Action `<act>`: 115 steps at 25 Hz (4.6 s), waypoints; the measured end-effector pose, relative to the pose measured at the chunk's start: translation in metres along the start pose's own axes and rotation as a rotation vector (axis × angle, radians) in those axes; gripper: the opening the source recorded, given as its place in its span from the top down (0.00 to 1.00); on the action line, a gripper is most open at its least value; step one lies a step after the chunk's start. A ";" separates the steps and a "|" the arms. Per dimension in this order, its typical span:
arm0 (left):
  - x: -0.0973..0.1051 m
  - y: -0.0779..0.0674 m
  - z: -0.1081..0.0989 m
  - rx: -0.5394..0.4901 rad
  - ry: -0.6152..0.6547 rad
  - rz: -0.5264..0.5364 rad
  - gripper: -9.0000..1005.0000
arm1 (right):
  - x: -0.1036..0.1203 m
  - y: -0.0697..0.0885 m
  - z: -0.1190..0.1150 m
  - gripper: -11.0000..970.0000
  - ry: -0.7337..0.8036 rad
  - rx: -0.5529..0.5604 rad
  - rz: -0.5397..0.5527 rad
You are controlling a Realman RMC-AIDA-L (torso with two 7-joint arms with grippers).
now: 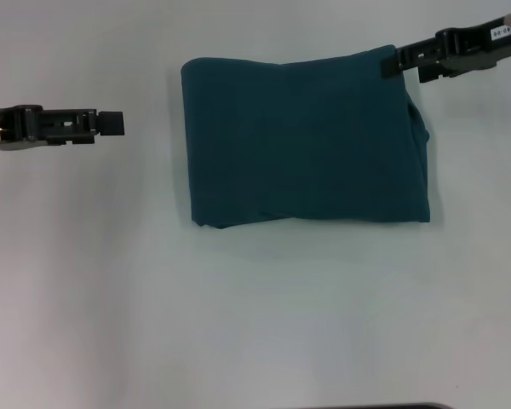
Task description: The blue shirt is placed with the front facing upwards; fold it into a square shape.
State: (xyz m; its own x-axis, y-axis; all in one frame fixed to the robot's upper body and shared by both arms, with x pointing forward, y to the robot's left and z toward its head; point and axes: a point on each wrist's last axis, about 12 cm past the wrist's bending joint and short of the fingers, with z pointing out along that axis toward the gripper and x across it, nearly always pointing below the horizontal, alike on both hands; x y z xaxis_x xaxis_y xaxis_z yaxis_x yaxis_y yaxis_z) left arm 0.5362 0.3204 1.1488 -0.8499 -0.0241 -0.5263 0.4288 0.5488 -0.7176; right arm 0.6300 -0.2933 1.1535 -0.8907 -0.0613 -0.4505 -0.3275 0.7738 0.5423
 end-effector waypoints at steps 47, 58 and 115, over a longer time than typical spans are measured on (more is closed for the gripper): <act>-0.008 0.001 0.008 0.006 -0.094 -0.006 0.05 | 0.002 -0.001 0.037 0.11 -0.045 0.121 0.021; -0.012 -0.002 0.010 0.013 -0.091 0.004 0.05 | 0.000 -0.001 0.038 0.59 -0.041 0.138 0.016; -0.019 -0.003 0.011 0.027 -0.137 -0.006 0.05 | -0.033 -0.028 0.014 0.71 -0.166 0.422 0.040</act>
State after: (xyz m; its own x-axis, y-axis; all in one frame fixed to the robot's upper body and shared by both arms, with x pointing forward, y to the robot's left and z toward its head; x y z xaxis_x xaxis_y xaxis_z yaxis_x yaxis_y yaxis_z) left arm 0.5542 0.3105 1.1555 -0.8035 -0.1418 -0.5781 0.4338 0.5257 -0.7318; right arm 0.6731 -0.3044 1.1435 -0.8262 0.0486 -0.5613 -0.1064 0.9649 0.2402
